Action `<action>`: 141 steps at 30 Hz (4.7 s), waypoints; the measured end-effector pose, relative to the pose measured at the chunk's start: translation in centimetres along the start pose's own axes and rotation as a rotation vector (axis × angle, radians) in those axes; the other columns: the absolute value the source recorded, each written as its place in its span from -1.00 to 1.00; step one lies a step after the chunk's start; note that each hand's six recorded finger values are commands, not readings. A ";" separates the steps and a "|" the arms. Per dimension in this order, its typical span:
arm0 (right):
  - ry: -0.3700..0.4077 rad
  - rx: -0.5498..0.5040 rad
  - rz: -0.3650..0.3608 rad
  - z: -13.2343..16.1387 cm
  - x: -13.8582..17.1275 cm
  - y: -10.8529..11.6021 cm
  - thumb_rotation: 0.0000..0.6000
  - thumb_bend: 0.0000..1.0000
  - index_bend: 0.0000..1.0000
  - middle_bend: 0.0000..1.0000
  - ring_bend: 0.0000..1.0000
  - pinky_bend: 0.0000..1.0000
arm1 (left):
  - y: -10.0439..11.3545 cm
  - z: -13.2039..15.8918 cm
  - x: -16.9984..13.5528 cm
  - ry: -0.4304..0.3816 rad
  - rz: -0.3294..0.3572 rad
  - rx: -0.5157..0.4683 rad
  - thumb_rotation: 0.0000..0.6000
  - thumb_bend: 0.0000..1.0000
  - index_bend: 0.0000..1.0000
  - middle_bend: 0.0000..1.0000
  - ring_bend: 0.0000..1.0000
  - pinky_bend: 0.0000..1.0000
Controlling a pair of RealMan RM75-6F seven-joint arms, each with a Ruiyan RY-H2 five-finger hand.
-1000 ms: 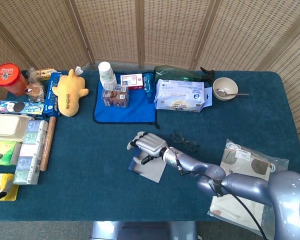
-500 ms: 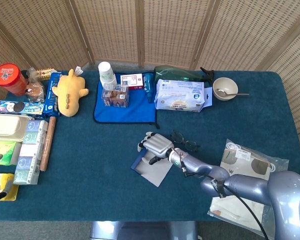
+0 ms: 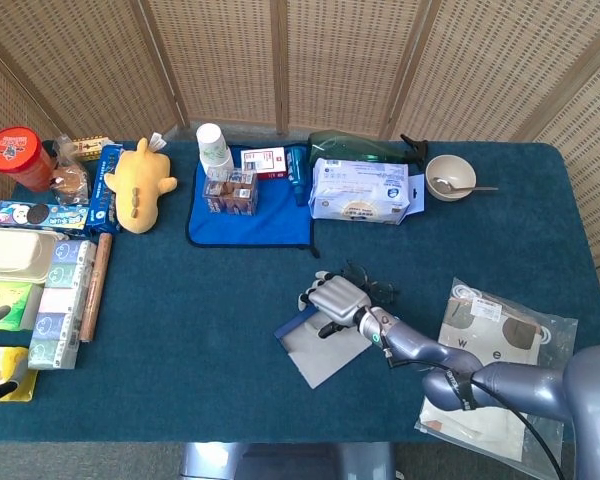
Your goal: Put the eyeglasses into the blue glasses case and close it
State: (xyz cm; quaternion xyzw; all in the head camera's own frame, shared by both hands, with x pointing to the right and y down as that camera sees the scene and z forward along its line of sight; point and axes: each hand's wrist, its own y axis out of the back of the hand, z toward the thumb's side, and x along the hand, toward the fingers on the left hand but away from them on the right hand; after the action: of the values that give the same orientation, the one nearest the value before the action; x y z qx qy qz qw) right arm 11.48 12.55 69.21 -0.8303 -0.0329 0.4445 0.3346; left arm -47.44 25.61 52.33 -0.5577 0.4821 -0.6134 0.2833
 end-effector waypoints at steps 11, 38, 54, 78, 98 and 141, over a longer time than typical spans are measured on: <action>0.007 -0.078 -0.119 0.4 1.1 2.3 -0.32 -0.05 -0.46 -0.43 -0.58 -0.76 | 0.1 0.4 0.0 -0.012 0.003 -0.001 1.00 -0.41 -0.68 -0.80 -1.00 -1.00; -0.262 -0.171 -0.319 -7.6 1.1 2.9 0.83 -0.65 -0.54 -0.46 -0.64 -0.72 | 0.6 0.6 0.0 -0.029 0.018 0.003 1.00 -0.41 -0.68 -0.80 -1.00 -1.00; -0.288 -0.155 -0.309 -8.3 0.6 1.6 0.88 -0.66 -0.58 -0.46 -0.66 -0.72 | 0.8 0.3 -0.4 -0.028 0.023 0.002 1.00 -0.41 -0.68 -0.80 -1.00 -1.00; -0.301 -0.090 -0.335 -10.1 1.3 -0.4 1.00 -0.66 -0.58 -0.46 -0.67 -0.71 | 1.4 0.3 -1.0 -0.040 0.045 -0.010 1.00 -0.41 -0.68 -0.80 -1.00 -1.00; -0.370 -0.014 -0.370 -12.6 3.0 -0.6 1.00 -0.66 -0.58 -0.46 -0.65 -0.69 | 1.3 0.1 -1.3 -0.038 0.042 -0.025 1.00 -0.41 -0.68 -0.80 -1.00 -1.00; -0.411 -0.051 -0.317 -12.2 -0.1 -0.8 1.00 -0.36 0.40 0.09 0.01 -0.16 | 1.6 -2.3 -2.5 0.007 0.061 -0.053 1.00 -0.41 -0.65 -0.81 -1.00 -1.00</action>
State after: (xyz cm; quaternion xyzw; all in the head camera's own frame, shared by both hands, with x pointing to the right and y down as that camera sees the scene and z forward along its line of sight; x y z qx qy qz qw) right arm 20.83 6.70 74.37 -0.7150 -0.2411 0.5450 0.3655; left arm -49.40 27.83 50.04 -0.5480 0.5161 -0.5932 0.2854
